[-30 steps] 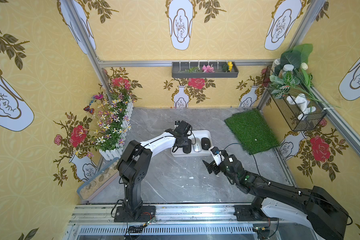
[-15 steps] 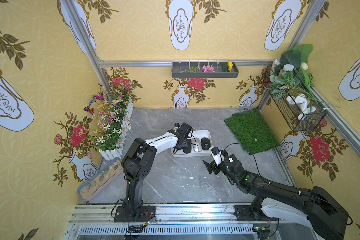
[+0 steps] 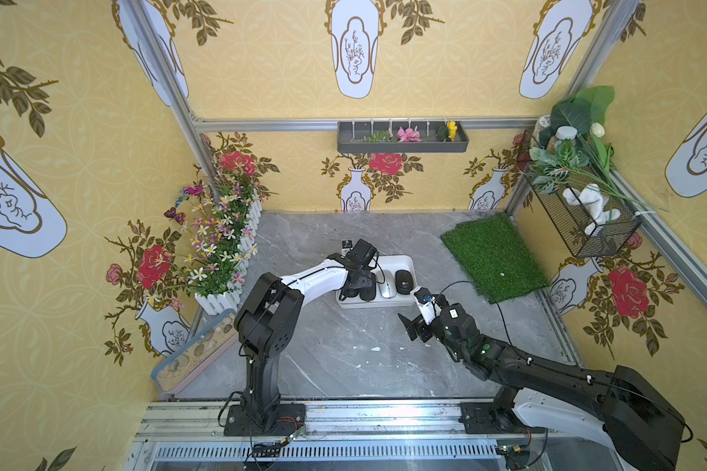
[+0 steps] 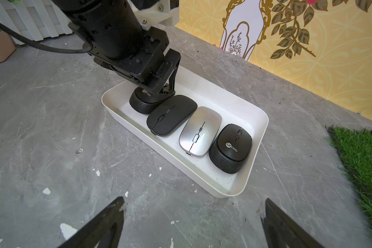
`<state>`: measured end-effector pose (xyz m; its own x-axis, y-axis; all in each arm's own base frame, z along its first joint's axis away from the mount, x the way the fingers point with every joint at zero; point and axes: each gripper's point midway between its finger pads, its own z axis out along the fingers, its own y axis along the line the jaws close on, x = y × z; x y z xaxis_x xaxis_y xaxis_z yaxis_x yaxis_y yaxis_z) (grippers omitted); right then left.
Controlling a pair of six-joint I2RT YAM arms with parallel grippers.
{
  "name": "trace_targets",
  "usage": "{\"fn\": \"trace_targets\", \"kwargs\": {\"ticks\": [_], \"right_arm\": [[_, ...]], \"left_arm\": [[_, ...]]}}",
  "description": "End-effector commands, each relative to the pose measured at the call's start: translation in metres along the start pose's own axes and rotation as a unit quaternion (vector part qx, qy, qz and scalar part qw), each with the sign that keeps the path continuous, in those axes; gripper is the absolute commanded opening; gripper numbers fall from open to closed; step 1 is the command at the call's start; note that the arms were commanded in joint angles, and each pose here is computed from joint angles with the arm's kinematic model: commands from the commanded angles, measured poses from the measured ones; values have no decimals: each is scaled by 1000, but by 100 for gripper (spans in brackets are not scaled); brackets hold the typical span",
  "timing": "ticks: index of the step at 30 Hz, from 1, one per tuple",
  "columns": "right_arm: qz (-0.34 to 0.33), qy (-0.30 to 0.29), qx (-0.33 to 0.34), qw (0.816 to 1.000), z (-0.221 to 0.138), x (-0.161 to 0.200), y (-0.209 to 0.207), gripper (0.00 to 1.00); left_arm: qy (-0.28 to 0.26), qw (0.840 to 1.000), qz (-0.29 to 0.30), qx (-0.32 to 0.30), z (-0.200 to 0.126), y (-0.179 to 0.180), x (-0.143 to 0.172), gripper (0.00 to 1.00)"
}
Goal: Put the mouse in the storage box
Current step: Place the mouse in the storage box, then reset both arms
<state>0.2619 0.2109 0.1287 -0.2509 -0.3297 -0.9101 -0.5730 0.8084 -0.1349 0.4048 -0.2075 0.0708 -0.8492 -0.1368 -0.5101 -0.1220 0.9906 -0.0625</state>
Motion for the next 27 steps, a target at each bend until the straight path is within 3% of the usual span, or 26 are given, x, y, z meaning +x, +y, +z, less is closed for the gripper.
{"fn": "trace_targets", "kwargs": {"ticks": [1,4,7,10,12,13,14,17,18,22,24,27], "right_arm": [[15,-30,31,999,-4,-14,-12,97],[44,-47,101,993,-15,-28,-39,97],[84,-60,218,970,-32,-37,-92,97],[136,-43,301,943,-41,-21,-150,97],[160,-32,327,931,-43,-3,-181,97],[160,-31,330,930,-42,3,-189,97],[158,-29,340,927,-42,11,-197,97],[136,-23,384,913,-44,25,-214,97],[133,-4,379,916,-41,28,-214,97],[107,-13,401,910,-40,28,-225,97],[106,10,416,903,-40,34,-231,97],[103,4,408,907,-37,31,-231,97]], "left_arm": [[-23,1000,12,17,-26,-2,-13,96],[-93,994,44,34,-76,0,-38,100],[-231,970,69,36,-136,26,-59,100],[-382,922,54,5,-177,81,-58,100],[-453,890,59,-18,-184,118,-40,100],[-469,882,48,-29,-181,136,-32,100],[-472,881,26,-39,-174,159,-25,100],[-406,910,-34,-71,-139,218,3,100],[-399,913,-42,-78,-132,228,11,100],[-433,897,-41,-83,-119,246,22,100],[-415,907,-26,-67,-110,241,15,100],[-382,921,-8,-75,-88,242,6,100]]}}
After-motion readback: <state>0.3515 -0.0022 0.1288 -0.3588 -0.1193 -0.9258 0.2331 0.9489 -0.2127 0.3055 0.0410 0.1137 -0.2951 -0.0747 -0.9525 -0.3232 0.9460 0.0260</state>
